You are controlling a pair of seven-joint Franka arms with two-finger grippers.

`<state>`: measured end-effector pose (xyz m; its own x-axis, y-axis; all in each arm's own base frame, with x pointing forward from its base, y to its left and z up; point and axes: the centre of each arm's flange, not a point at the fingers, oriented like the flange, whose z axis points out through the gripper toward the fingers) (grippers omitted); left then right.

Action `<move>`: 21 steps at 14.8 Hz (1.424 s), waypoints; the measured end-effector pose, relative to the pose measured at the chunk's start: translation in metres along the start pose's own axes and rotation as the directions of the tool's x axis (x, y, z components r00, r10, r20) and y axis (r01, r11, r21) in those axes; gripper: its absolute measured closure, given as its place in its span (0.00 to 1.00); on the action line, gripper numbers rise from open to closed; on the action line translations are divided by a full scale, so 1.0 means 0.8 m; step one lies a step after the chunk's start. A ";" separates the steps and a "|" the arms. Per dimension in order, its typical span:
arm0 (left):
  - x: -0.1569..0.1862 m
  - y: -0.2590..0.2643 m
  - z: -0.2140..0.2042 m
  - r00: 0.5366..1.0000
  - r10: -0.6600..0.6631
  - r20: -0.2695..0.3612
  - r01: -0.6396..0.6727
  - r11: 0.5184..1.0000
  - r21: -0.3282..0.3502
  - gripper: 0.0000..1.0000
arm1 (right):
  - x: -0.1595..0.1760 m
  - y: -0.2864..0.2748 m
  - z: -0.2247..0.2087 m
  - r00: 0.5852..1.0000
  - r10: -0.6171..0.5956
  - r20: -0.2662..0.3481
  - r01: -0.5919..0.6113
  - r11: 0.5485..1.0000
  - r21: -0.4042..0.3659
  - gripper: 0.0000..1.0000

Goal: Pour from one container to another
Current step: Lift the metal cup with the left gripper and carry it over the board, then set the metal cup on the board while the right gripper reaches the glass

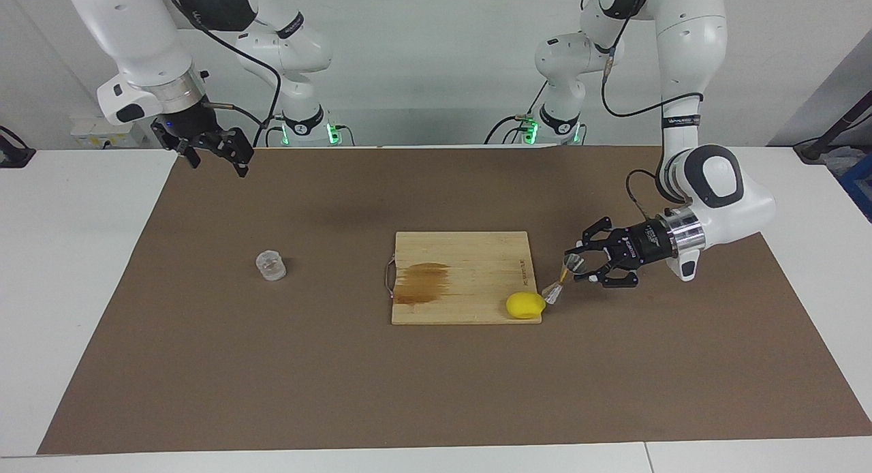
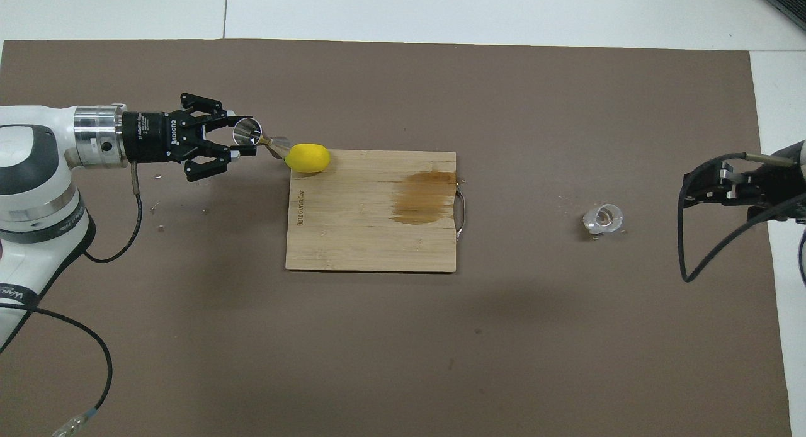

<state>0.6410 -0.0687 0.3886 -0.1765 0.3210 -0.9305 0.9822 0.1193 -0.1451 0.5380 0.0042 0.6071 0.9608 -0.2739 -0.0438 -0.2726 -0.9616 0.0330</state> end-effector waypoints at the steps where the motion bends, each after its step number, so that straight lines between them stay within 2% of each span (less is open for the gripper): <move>1: -0.011 -0.001 0.009 1.000 0.008 0.004 -0.008 1.000 0.009 0.50 | 0.000 0.001 0.000 1.000 0.027 0.000 -0.027 1.000 0.000 0.10; 2: -0.022 -0.003 0.020 1.000 0.016 0.006 -0.016 1.000 0.017 0.50 | 0.001 0.004 0.000 0.998 0.062 0.000 -0.062 0.998 0.000 0.15; 5: -0.057 -0.015 0.069 1.000 0.009 -0.019 -0.009 1.000 0.008 0.50 | 0.004 0.008 -0.001 0.981 0.196 -0.009 -0.196 0.981 0.006 0.12; 9: -0.100 -0.049 0.159 0.998 -0.007 -0.063 0.007 1.000 -0.002 0.50 | 0.020 0.024 0.009 0.902 0.432 -0.004 -0.431 0.901 0.041 0.11; 12: -0.109 -0.074 0.221 0.997 -0.029 -0.072 0.025 0.999 -0.044 0.50 | 0.042 0.039 0.034 0.809 0.587 0.030 -0.587 0.808 0.050 0.10; 16: -0.108 -0.111 0.290 0.990 -0.096 -0.104 0.081 0.987 -0.141 0.50 | 0.070 0.051 0.074 0.627 0.769 0.121 -0.779 0.623 0.073 0.08; 21: -0.084 -0.156 0.348 0.978 -0.143 -0.150 0.111 0.973 -0.203 0.50 | 0.109 0.092 0.151 0.498 0.829 0.254 -0.862 0.504 0.045 0.08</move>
<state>0.5480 -0.3667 0.3758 -0.3227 0.4379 -0.8391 0.9230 0.3420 -0.1765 0.5955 -0.0930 0.4852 0.2395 -0.9388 -0.2476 -0.9683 -0.2495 0.0095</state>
